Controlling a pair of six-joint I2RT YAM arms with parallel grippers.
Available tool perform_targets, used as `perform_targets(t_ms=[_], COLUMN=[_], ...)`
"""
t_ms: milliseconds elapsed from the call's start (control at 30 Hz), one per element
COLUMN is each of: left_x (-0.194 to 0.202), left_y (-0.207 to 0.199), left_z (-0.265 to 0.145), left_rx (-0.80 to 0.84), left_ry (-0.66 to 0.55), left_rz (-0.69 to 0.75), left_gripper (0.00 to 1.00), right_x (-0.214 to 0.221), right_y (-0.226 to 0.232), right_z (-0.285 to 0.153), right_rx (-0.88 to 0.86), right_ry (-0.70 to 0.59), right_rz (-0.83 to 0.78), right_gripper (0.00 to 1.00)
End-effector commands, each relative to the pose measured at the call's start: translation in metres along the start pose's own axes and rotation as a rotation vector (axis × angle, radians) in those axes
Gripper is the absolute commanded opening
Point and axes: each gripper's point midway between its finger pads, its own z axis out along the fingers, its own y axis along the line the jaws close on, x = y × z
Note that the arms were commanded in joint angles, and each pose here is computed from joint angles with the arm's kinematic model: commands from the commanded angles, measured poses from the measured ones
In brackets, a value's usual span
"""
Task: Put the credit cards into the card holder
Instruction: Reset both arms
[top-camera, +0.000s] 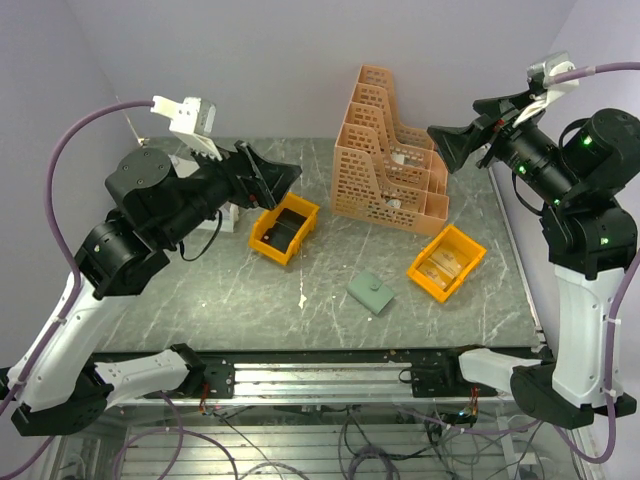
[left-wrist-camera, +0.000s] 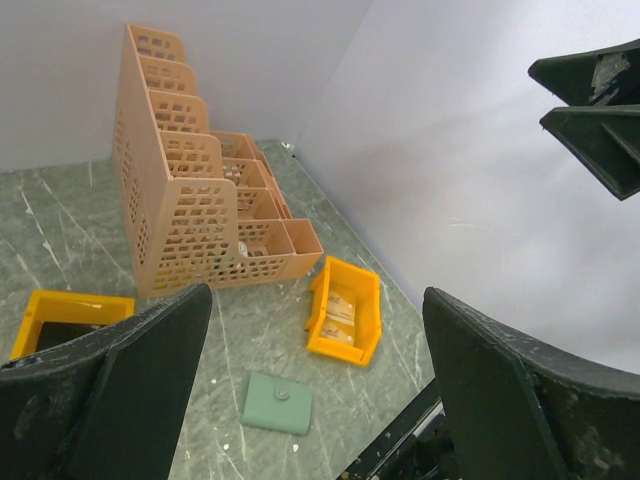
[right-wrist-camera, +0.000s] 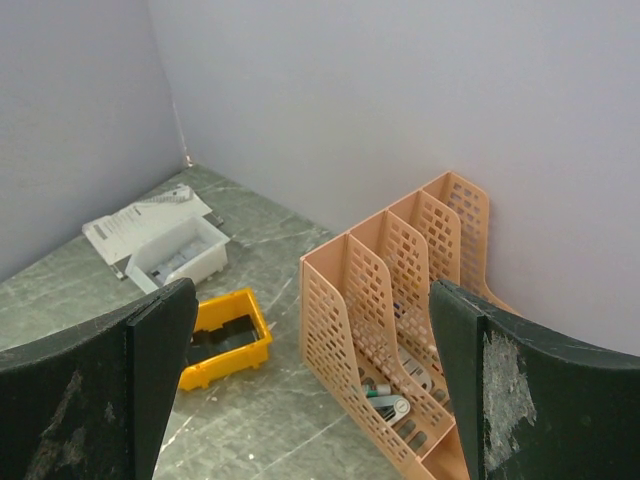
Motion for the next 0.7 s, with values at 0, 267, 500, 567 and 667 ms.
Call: perform_targets(t_ms=[0,267,500,567,667], left_x=[-0.001,0.003,0.006,0.008,0.01], left_y=[-0.009,-0.005,-0.002,-0.001,0.0], left_z=[-0.003,-0.002,0.0,0.001,0.003], left_rx=[0.052,0.043,0.031,0.028,0.025], left_ry=[-0.011,-0.007,-0.003,0.0,0.004], left_rz=[-0.013,-0.012,-0.008,-0.006,-0.003], left_gripper=[0.98,0.99,0.99,1.0,1.0], right_x=[-0.002,-0.003,-0.006,-0.005,-0.004], right_y=[-0.003,-0.005,-0.008,-0.009,-0.01], right_z=[-0.005,-0.008,-0.008,-0.007,-0.007], right_rx=[0.022,0.037,0.057,0.062,0.063], right_ry=[-0.003,-0.006,-0.011,-0.008,-0.007], right_rz=[-0.002,-0.009,-0.004,-0.008,-0.01], right_gripper=[1.0,1.0,1.0,1.0,1.0])
